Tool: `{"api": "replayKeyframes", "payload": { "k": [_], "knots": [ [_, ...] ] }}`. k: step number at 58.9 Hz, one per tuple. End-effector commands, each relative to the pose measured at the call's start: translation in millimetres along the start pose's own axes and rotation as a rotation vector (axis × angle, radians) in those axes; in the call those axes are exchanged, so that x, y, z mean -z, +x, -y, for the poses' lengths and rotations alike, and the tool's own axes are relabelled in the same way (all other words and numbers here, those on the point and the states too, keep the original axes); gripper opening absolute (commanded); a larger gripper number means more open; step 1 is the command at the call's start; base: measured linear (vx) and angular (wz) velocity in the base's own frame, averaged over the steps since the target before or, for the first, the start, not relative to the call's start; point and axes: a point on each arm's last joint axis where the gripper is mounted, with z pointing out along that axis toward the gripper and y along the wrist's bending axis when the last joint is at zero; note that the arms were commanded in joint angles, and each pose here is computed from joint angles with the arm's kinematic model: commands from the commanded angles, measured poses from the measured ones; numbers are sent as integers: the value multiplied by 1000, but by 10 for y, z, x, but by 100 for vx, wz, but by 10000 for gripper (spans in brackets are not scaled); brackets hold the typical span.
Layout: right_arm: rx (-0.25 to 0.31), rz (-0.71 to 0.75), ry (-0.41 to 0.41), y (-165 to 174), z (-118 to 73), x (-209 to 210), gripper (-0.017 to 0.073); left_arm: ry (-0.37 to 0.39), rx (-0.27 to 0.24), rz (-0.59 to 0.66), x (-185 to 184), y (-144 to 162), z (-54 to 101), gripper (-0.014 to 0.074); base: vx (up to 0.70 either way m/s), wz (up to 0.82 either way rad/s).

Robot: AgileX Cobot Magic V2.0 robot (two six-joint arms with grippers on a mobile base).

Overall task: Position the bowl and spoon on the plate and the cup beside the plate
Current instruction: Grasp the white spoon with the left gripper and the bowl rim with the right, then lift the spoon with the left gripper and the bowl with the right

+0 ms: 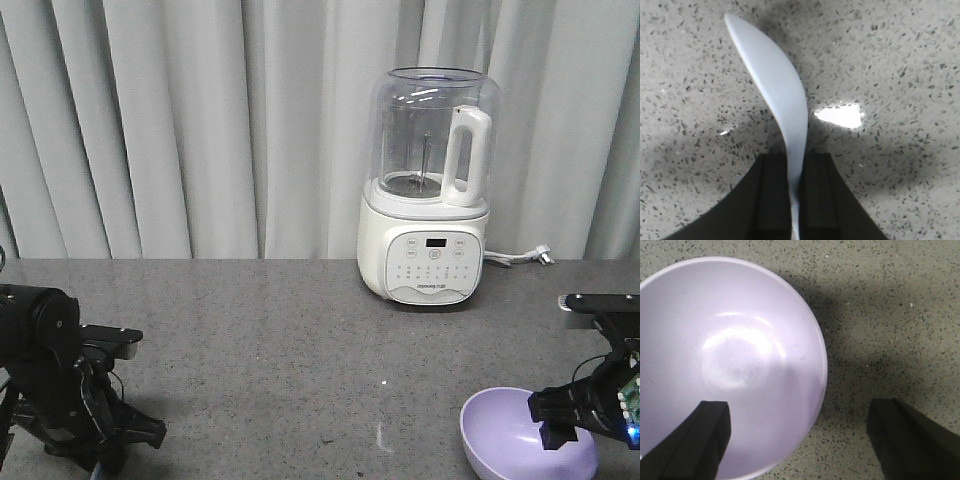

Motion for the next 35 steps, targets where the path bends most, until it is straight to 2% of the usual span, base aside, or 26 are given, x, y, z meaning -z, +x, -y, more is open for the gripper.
{"api": "replayKeyframes", "payload": {
  "k": [1, 19, 35],
  "knots": [
    [14, 98, 8, -93, 24, 198, 592, 41, 13, -49, -2, 52, 82, -4, 0, 0],
    [-25, 66, 37, -126, 46, 18, 592, 93, 1, -56, 1, 58, 129, -2, 0, 0],
    [-45, -11, 14, -146, 9, -311, 592, 92, 0, -55, 1, 57, 129, 0, 0, 0]
  ]
}}
